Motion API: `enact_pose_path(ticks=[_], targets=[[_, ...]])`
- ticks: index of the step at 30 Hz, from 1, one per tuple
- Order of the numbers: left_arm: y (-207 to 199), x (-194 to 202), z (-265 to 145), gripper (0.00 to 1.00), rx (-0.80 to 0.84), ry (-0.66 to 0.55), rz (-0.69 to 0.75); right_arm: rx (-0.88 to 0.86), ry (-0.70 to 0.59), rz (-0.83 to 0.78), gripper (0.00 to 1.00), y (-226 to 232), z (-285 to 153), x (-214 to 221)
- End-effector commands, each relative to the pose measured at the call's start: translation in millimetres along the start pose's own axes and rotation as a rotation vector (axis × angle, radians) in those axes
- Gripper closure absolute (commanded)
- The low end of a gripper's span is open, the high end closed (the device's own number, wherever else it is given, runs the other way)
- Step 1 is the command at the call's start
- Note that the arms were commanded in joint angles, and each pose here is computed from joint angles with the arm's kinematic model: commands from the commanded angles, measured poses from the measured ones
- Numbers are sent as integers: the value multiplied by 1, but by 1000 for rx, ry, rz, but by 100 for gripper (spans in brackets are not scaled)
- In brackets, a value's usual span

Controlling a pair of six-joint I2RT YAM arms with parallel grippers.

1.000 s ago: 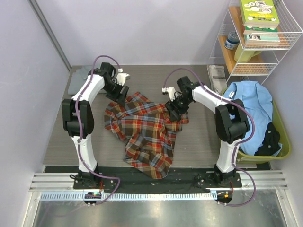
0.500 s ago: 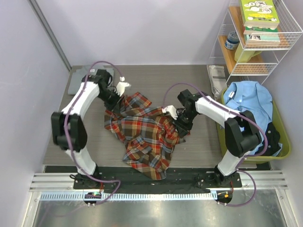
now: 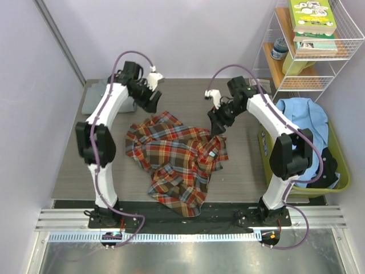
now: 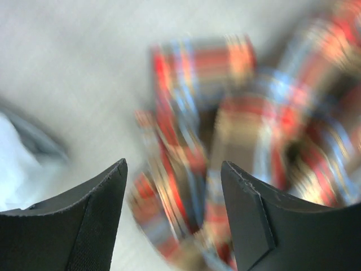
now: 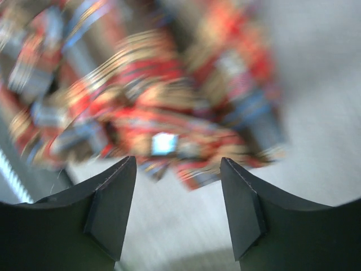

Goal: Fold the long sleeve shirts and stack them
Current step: Flatten the shirt out

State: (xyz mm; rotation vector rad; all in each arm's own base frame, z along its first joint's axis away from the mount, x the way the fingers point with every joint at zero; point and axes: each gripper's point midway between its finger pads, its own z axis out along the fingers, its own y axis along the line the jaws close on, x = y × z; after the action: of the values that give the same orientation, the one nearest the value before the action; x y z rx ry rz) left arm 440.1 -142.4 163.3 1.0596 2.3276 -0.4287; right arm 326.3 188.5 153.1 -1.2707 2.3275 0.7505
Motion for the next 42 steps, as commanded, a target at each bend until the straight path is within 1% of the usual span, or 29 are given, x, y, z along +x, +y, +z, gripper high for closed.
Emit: enact_pose_path(ticks=[1, 2, 4, 5, 7, 9, 10, 13, 15, 17, 18, 19, 20, 21, 23, 24, 25, 27, 30, 31, 33, 34, 35, 36, 38, 39, 40, 41, 42], targets=[[25, -54, 52, 32, -112, -53, -25, 140, -102, 146, 31, -54, 10, -26], [26, -47, 74, 31, -99, -19, -48, 175, -80, 163, 26, -64, 16, -20], [21, -53, 90, 31, -95, -18, -34, 211, -86, 168, 22, -75, 21, -20], [25, -47, 102, 30, -115, 5, -39, 218, -81, 173, 20, -79, 24, -17], [23, -46, 116, 29, -136, 14, -13, 236, -72, 186, 19, -87, 32, -14], [25, -35, 132, 26, -169, 62, 12, 232, -61, 206, 17, -91, 40, -10], [24, -31, 138, 25, -173, 79, 21, 227, -59, 211, 12, -92, 43, -8], [22, -18, 154, 25, -172, 120, 31, 201, -36, 231, 10, -91, 54, 2], [23, -10, 163, 30, -174, 149, 43, 186, -16, 244, 10, -88, 60, 12], [24, -10, 164, 48, -172, 160, 41, 174, -1, 252, 10, -84, 63, 20], [24, -6, 168, 60, -164, 178, 43, 172, 2, 254, 10, -83, 63, 22], [25, -9, 167, 85, -164, 181, 48, 174, 4, 250, 10, -82, 63, 23], [26, -23, 155, 97, -170, 161, 58, 173, 11, 252, 10, -80, 63, 27], [25, -33, 149, 100, -164, 134, 62, 175, 12, 254, 10, -79, 62, 28], [24, -73, 114, 100, -183, 12, 71, 175, 20, 257, 10, -77, 62, 33], [24, -99, 96, 100, -200, -79, 90, 172, 24, 258, 10, -75, 62, 36], [19, -129, 60, 100, -229, -178, 105, 167, 37, 263, 11, -73, 63, 42], [17, -156, 31, 100, -263, -288, 128, 169, 41, 261, 11, -71, 61, 45], [6, -184, -16, 100, -277, -393, 140, 168, 42, 266, 12, -65, 55, 49], [-6, -187, -22, 100, -232, -417, 148, 169, 39, 267, 12, -63, 53, 48], [-26, -202, -59, 100, -197, -506, 128, 184, 2, 261, 11, -61, 39, 39], [-32, -205, -65, 100, -178, -535, 118, 198, -17, 259, 9, -64, 32, 34], [-52, -215, -96, 100, -136, -606, 141, 211, -41, 252, 8, -66, 25, 28], [-61, -220, -109, 100, -117, -645, 108, 218, -75, 244, 8, -65, 15, 18], [-73, -233, -138, 100, -104, -733, 101, 242, -144, 244, 5, -71, -2, 1], [-83, -240, -168, 100, -102, -799, 72, 247, -181, 229, 0, -68, -11, -9], [-89, -243, -184, 100, -96, -839, 69, 266, -222, 221, 0, -71, -18, -19], [-104, -254, -206, 100, -52, -919, 109, 273, -244, 214, 0, -70, -21, -23], [-117, -257, -227, 100, -17, -963, 95, 286, -274, 202, 0, -70, -26, -30]])
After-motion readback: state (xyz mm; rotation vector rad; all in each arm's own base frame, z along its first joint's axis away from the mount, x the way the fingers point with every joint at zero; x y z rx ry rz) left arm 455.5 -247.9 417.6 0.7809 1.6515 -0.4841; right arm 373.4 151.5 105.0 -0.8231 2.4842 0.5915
